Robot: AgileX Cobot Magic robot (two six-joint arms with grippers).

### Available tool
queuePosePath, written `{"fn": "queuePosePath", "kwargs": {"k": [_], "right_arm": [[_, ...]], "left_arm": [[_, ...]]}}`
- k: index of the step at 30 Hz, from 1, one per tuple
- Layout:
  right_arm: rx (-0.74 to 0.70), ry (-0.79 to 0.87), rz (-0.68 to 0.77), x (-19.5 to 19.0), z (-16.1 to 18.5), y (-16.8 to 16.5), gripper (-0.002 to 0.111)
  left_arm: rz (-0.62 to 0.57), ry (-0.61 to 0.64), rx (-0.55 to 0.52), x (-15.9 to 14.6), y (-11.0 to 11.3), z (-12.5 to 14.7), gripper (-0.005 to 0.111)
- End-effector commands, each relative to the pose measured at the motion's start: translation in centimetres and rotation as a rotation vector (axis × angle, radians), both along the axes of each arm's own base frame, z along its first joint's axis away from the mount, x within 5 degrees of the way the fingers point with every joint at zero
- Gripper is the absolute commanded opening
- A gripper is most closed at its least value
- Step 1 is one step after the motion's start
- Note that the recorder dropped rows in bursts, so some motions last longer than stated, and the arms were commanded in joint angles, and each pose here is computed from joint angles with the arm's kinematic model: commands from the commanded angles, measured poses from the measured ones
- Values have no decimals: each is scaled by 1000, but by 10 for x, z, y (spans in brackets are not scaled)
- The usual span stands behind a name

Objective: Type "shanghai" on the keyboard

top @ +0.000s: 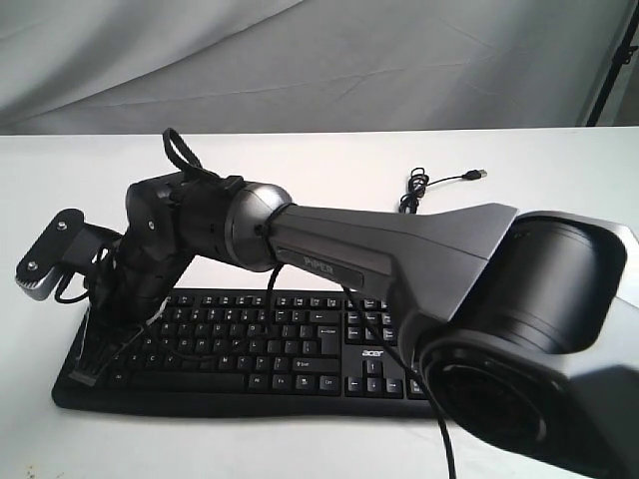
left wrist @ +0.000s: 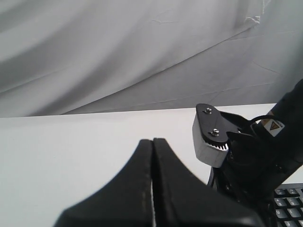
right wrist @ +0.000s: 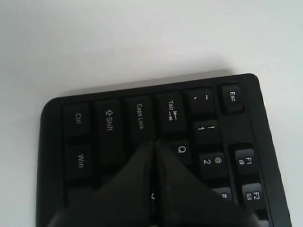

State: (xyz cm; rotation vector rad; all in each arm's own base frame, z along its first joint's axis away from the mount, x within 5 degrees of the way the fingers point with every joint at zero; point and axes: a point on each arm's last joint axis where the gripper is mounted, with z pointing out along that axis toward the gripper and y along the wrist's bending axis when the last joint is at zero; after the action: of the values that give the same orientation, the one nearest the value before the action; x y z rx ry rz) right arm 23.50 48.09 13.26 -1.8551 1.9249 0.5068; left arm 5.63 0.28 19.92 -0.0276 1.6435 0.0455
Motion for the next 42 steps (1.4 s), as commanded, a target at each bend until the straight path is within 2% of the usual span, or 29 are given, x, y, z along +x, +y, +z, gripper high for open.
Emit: {"fn": "queuePosePath", "kwargs": {"k": [1,42], "right_arm": [[24,-12,4,0,5,3,0],[0,23,7,-2,-12,3,0]], "left_arm": [[-7,-7,-9,0,0,0,0],[-7,-7,-9,0,0,0,0]]}}
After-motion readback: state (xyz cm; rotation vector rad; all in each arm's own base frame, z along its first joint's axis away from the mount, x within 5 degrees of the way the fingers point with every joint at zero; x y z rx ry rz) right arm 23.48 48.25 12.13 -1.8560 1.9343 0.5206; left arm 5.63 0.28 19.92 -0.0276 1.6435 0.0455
